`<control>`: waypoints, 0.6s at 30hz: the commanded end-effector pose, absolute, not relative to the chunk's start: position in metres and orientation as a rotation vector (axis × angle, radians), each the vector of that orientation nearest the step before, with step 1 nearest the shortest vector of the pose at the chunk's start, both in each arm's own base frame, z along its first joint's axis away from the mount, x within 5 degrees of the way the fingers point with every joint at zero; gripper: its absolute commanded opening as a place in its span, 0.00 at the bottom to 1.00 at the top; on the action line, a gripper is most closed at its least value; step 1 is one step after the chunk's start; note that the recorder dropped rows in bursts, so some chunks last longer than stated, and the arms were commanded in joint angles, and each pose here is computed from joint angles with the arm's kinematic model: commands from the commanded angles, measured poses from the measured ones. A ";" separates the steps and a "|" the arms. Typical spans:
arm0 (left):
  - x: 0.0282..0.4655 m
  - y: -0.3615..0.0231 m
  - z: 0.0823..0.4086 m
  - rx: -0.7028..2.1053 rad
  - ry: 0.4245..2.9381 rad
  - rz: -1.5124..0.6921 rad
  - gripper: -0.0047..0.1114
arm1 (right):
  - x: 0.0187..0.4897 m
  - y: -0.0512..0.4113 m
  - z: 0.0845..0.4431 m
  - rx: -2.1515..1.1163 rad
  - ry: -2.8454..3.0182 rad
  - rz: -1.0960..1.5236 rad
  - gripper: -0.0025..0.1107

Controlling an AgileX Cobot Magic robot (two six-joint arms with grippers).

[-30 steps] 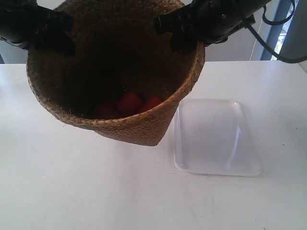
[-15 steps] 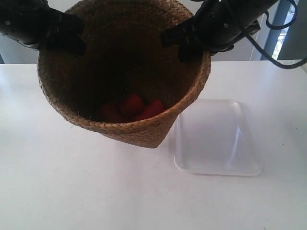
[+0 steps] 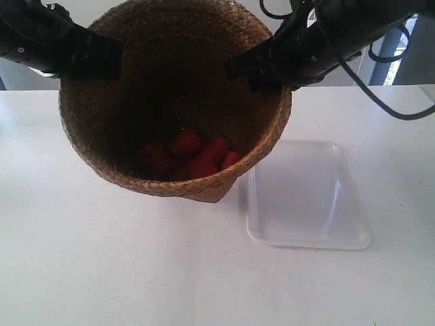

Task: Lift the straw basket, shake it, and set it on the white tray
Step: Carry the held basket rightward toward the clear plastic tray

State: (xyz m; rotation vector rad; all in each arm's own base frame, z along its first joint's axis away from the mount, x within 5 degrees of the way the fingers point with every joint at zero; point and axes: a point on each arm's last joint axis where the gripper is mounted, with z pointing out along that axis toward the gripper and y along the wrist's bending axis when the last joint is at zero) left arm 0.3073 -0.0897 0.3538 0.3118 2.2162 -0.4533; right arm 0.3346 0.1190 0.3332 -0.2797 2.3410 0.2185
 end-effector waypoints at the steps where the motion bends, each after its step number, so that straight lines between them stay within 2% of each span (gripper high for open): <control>1: 0.299 -0.092 0.373 0.293 2.159 -0.503 0.04 | 0.332 0.118 0.336 -0.291 2.371 0.208 0.02; 3: 0.278 -0.092 0.402 0.353 2.115 -0.552 0.04 | 0.313 0.118 0.372 -0.405 2.334 0.238 0.02; 5: 0.266 -0.092 0.416 0.453 2.005 -0.476 0.04 | 0.296 0.118 0.402 -0.414 2.162 0.277 0.02; 6: 0.273 -0.093 0.403 0.391 1.976 -0.450 0.04 | 0.300 0.119 0.393 -0.365 2.093 0.279 0.02; 8: 0.287 -0.094 0.374 0.303 2.077 -0.487 0.04 | 0.315 0.120 0.353 -0.317 2.215 0.275 0.02; 10: 0.289 -0.096 0.362 0.325 2.151 -0.499 0.04 | 0.320 0.120 0.329 -0.319 2.369 0.256 0.02; 18: 0.284 -0.097 0.376 0.346 2.071 -0.483 0.04 | 0.320 0.125 0.335 -0.314 2.314 0.292 0.02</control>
